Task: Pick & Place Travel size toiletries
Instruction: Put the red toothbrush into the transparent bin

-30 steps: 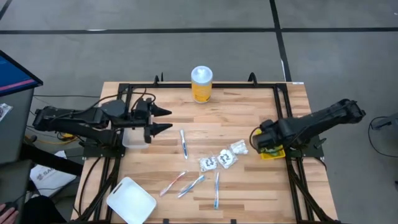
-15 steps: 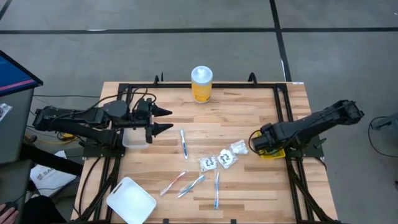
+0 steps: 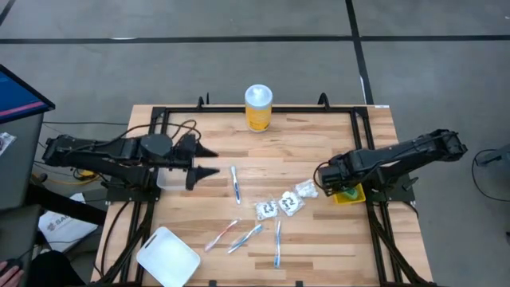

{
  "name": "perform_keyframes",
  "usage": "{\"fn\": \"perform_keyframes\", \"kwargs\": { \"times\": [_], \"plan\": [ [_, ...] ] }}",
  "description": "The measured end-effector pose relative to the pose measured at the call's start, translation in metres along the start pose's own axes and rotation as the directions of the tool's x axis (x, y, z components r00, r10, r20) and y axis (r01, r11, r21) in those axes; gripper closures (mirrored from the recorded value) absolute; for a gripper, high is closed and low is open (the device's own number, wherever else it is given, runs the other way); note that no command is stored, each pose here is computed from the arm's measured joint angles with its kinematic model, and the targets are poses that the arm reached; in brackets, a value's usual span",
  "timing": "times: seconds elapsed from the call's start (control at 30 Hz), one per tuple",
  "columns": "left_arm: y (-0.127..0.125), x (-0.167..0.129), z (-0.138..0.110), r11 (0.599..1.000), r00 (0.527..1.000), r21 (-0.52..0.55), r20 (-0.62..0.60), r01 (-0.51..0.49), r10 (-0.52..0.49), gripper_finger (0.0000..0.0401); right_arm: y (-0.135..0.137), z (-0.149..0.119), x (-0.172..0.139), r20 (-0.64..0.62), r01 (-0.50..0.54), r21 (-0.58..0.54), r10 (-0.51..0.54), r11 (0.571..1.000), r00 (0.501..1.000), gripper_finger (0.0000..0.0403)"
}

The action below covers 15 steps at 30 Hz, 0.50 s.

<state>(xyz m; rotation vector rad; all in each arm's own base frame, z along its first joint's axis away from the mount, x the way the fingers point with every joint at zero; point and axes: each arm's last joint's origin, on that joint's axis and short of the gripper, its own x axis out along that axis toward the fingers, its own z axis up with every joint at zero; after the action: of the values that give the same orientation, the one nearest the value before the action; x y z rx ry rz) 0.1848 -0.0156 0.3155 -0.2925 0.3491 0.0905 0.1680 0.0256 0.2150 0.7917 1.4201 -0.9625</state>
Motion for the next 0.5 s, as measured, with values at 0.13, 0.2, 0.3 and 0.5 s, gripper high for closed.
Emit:
{"fn": "perform_keyframes", "kwargs": {
  "times": [0.13,0.2,0.3,0.5],
  "plan": [
    [-0.021,0.012,-0.017,0.997,0.989,-0.002,-0.124,0.076,-0.076,0.0116,0.008,0.004,-0.023,0.062,-0.074,-0.013,0.075,0.997,0.995,0.0195],
    [-0.034,0.022,-0.028,0.996,0.979,0.001,-0.187,0.088,-0.086,0.0116,0.011,0.007,-0.033,0.098,-0.105,-0.020,0.107,0.994,0.989,0.0205],
    [-0.051,0.042,-0.052,0.999,0.959,0.016,-0.281,0.045,-0.039,0.0116,0.016,0.009,-0.044,0.145,-0.149,-0.034,0.153,0.988,0.978,0.0217],
    [-0.072,0.084,-0.109,0.996,0.878,0.018,-0.471,-0.088,0.086,0.0116,0.018,0.012,-0.050,0.186,-0.174,-0.033,0.177,0.984,0.966,0.0225]
  ]
}}
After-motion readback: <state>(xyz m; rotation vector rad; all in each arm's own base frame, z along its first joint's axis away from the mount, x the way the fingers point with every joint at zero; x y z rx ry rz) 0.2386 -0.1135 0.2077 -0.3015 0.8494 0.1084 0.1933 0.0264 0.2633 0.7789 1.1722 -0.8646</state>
